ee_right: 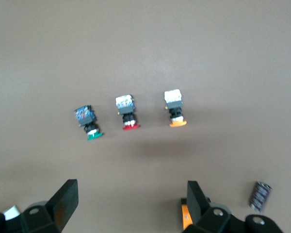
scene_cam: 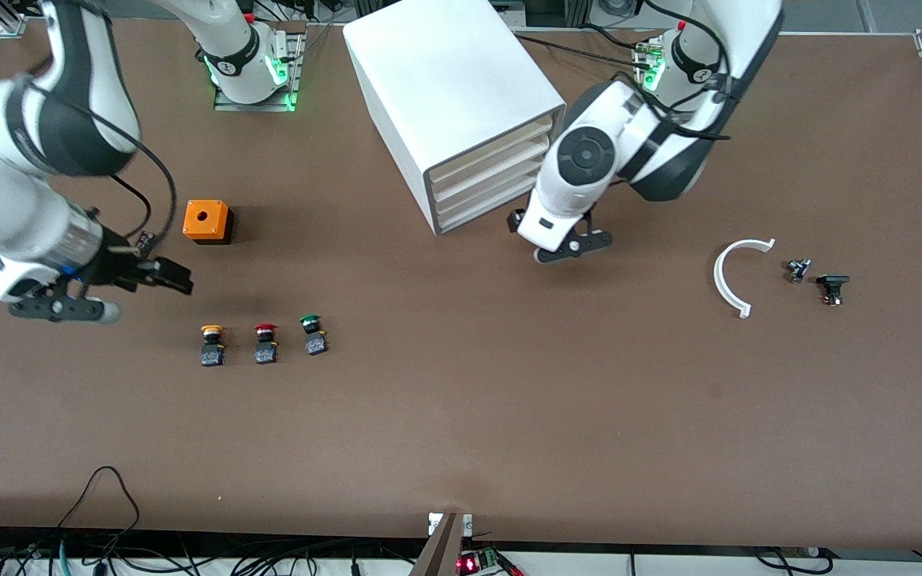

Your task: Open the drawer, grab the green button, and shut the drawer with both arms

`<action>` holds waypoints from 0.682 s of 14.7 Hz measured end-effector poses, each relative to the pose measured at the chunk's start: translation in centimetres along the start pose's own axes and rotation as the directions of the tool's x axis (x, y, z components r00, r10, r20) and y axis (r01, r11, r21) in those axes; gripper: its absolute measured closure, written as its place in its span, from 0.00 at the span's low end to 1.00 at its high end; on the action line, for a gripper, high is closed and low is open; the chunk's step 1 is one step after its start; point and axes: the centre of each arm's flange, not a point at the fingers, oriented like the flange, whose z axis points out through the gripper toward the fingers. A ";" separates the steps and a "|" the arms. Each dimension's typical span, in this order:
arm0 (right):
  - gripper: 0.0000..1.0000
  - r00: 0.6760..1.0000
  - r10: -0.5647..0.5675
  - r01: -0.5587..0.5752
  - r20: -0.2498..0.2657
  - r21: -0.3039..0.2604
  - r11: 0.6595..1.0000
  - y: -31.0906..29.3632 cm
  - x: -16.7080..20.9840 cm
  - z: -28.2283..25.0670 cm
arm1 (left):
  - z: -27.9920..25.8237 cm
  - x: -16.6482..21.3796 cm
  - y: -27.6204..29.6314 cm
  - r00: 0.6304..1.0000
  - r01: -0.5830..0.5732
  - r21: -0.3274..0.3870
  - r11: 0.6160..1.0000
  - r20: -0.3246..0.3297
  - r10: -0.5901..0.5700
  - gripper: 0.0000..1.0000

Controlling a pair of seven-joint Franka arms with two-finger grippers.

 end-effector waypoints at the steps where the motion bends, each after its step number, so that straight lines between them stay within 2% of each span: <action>1: 0.00 1.000 -0.006 0.006 -0.005 -0.003 1.000 0.2 -0.7 -1.6 | -1.7 1.2 -1.2 0.999 -0.041 0.031 0.999 -0.019 0.042 0.00; 4: 0.00 1.000 -0.021 0.021 -0.017 -0.011 1.000 0.5 -2.3 -4.7 | -6.9 3.7 -4.7 0.987 -0.150 0.086 0.985 -0.045 0.155 0.00; 7: 0.00 0.999 -0.036 0.036 -0.011 -0.043 0.998 0.9 -3.3 -6.1 | -11.8 5.4 -8.3 0.966 -0.243 0.085 0.966 -0.065 0.249 0.00; 10: 0.00 0.999 -0.049 0.048 -0.008 -0.062 0.997 1.1 -4.2 -7.5 | -16.4 7.8 -14.6 0.928 -0.346 0.091 0.934 -0.114 0.355 0.00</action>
